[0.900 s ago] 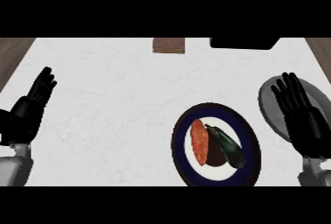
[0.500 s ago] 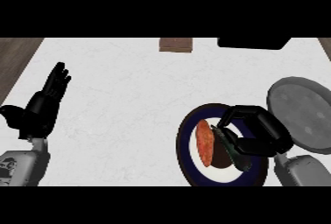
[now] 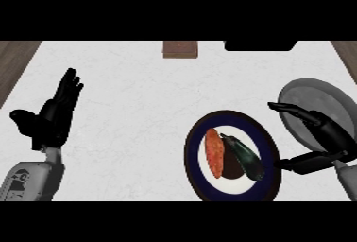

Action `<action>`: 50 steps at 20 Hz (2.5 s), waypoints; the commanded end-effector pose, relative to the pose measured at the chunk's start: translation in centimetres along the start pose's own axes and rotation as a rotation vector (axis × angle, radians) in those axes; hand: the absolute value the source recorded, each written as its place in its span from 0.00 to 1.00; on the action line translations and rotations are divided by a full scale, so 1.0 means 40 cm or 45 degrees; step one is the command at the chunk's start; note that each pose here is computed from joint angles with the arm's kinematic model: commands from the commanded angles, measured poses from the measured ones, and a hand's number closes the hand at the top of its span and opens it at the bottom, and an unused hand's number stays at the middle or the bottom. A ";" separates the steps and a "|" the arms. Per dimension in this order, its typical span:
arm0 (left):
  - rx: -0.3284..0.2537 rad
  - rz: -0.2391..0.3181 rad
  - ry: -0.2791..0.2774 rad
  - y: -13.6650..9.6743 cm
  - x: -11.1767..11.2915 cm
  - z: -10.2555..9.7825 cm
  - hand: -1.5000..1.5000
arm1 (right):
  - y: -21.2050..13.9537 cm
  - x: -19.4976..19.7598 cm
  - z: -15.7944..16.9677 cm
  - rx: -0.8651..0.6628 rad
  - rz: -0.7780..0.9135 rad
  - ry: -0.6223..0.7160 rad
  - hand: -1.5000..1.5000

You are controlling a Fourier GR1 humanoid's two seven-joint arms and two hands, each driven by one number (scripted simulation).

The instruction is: Pick the sweet potato from the plate and place it in the pan

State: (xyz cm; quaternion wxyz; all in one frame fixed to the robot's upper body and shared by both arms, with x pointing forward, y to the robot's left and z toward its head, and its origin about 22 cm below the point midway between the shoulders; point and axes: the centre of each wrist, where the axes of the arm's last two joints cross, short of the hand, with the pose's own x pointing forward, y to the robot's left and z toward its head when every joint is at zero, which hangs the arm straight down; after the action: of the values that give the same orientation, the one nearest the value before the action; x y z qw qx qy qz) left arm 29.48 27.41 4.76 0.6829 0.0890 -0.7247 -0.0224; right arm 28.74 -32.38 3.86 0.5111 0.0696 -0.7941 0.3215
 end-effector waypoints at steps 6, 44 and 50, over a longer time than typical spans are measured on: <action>-0.004 -0.004 -0.008 0.035 0.015 -0.014 0.50 | -0.213 0.187 -0.101 0.381 0.469 0.135 0.00; -0.032 -0.003 -0.001 -0.043 0.005 0.021 0.50 | 0.090 0.256 -0.322 0.619 0.585 0.399 0.00; -0.008 -0.019 0.009 0.017 0.023 0.011 0.50 | 0.129 0.214 -0.281 0.740 0.541 0.402 0.00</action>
State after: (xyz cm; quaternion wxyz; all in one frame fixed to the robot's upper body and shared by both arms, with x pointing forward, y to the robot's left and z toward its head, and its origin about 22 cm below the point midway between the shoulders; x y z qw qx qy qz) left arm 29.34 27.89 4.59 0.6852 0.0906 -0.7224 -0.0233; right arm 31.43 -19.80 12.28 0.5083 -0.0170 -0.5966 0.6209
